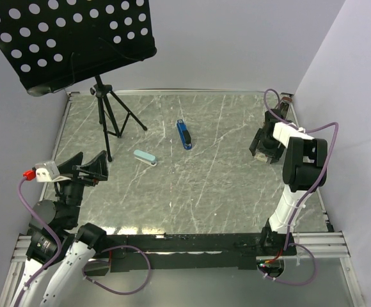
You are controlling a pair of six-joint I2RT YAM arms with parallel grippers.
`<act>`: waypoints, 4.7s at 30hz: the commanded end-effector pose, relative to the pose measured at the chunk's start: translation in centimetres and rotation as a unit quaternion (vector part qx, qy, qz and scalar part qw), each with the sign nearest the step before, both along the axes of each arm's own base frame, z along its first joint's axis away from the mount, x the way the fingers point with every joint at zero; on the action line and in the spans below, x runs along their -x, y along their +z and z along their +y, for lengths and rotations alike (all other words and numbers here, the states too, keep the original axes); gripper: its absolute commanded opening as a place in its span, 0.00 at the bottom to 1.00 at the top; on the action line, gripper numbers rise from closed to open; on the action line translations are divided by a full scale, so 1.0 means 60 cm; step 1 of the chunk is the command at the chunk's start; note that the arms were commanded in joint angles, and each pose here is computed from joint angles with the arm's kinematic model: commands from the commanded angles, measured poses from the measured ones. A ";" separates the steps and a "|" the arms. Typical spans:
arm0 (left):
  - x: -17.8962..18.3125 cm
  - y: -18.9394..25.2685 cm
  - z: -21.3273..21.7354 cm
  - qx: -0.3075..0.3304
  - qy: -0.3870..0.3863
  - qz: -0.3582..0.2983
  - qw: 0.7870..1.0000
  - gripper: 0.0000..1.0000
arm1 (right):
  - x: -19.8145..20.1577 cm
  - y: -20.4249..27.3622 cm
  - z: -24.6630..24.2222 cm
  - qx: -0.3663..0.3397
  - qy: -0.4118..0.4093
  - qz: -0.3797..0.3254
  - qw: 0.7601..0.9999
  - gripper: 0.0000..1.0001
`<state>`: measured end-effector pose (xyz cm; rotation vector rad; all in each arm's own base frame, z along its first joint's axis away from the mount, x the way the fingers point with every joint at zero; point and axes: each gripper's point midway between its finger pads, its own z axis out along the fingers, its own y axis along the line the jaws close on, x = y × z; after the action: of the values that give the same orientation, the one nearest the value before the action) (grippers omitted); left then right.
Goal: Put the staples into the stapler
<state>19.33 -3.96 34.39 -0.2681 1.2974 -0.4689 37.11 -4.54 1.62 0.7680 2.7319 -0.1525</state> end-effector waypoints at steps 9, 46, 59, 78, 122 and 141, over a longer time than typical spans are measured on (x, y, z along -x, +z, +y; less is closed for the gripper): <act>0.003 0.009 0.002 -0.005 0.002 -0.009 1.000 0.99 | -0.021 -0.002 0.002 -0.015 0.019 -0.012 1.000 0.72; -0.030 -0.025 -0.048 -0.037 -0.053 0.046 0.997 1.00 | 0.227 -0.005 0.384 -0.040 0.233 0.029 0.971 0.60; -0.085 -0.088 -0.125 -0.038 -0.128 0.166 0.977 0.99 | 0.236 0.042 0.394 -0.062 0.263 -0.038 0.962 0.96; -0.137 -0.235 -0.348 0.032 -0.285 0.298 0.910 0.97 | 0.200 0.071 0.364 -0.252 0.269 -0.209 0.906 0.92; -0.101 -0.459 -0.567 -0.007 -0.358 0.449 0.819 0.67 | 0.216 0.002 0.364 -0.265 0.271 -0.132 0.916 0.30; -0.101 -0.472 -0.576 -0.013 -0.356 0.466 0.810 0.39 | 0.212 0.021 0.364 -0.248 0.279 -0.146 0.916 0.06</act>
<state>24.72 -37.17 5.14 0.0511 2.4138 -1.0093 24.07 17.44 2.24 0.1018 2.5991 0.7878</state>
